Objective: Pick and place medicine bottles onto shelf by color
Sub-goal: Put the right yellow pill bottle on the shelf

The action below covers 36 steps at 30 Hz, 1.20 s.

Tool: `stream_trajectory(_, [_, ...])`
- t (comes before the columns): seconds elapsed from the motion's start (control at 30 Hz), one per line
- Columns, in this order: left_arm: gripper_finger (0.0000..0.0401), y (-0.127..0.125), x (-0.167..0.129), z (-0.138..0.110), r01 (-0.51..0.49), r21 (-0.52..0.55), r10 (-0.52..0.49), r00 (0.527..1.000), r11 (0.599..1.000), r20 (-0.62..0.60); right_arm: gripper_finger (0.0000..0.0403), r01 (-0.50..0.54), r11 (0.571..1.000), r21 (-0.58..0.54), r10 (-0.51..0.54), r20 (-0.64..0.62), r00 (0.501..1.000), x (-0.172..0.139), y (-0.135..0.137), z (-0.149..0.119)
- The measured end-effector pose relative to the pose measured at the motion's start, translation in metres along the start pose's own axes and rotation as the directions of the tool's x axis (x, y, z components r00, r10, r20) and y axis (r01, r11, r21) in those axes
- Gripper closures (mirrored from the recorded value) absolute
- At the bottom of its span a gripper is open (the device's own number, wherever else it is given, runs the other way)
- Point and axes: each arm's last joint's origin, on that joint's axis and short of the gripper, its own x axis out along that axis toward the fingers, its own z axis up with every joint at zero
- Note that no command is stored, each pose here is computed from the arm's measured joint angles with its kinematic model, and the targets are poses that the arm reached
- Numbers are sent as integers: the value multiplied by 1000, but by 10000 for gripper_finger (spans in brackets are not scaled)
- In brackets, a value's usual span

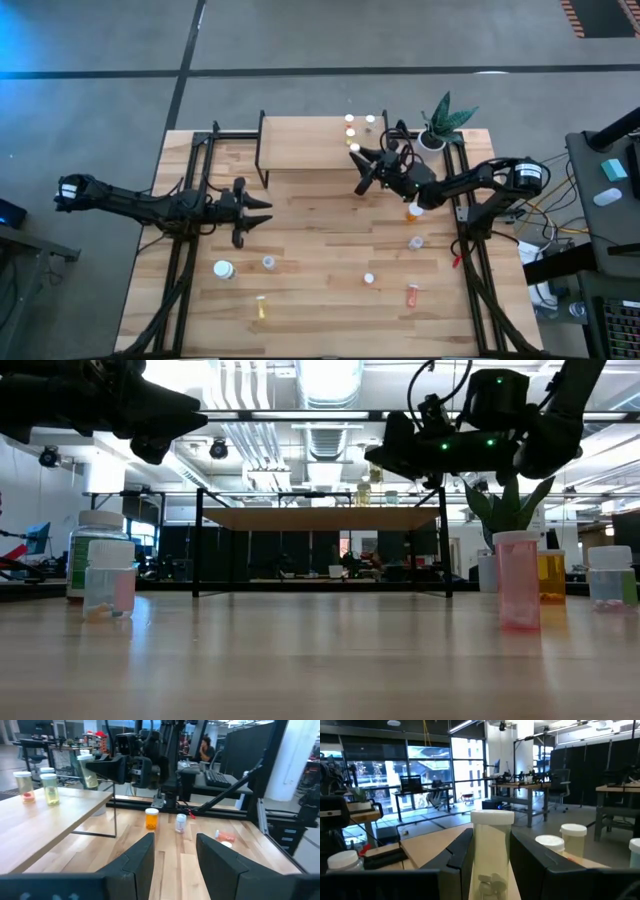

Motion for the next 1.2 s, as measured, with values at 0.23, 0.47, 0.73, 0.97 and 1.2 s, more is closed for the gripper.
stream_trajectory(0.23, [271, 0, 0, 0, -2, 0, 2, 1000, 1000, 1, 300, 10, 1000, -10, -10, -62, 998, 6, -2, -3])
stream_trajectory(0.47, [271, 0, 0, 0, -1, 0, 1, 1000, 1000, 1, 300, 36, 999, -16, -37, -74, 997, 13, 0, -6])
stream_trajectory(0.73, [271, 0, 0, 0, -1, 0, 1, 1000, 1000, 1, 300, 106, 992, -61, -111, -86, 990, 24, 4, -18])
stream_trajectory(0.97, [271, 0, 0, 0, -1, 0, 1, 1000, 1000, 0, 300, 94, 993, -77, -101, -91, 991, 24, 9, -18])
stream_trajectory(1.2, [271, 0, 0, 0, -1, -1, 1, 1000, 1000, -1, 300, 106, 990, -97, -116, -107, 987, 25, 7, -20])
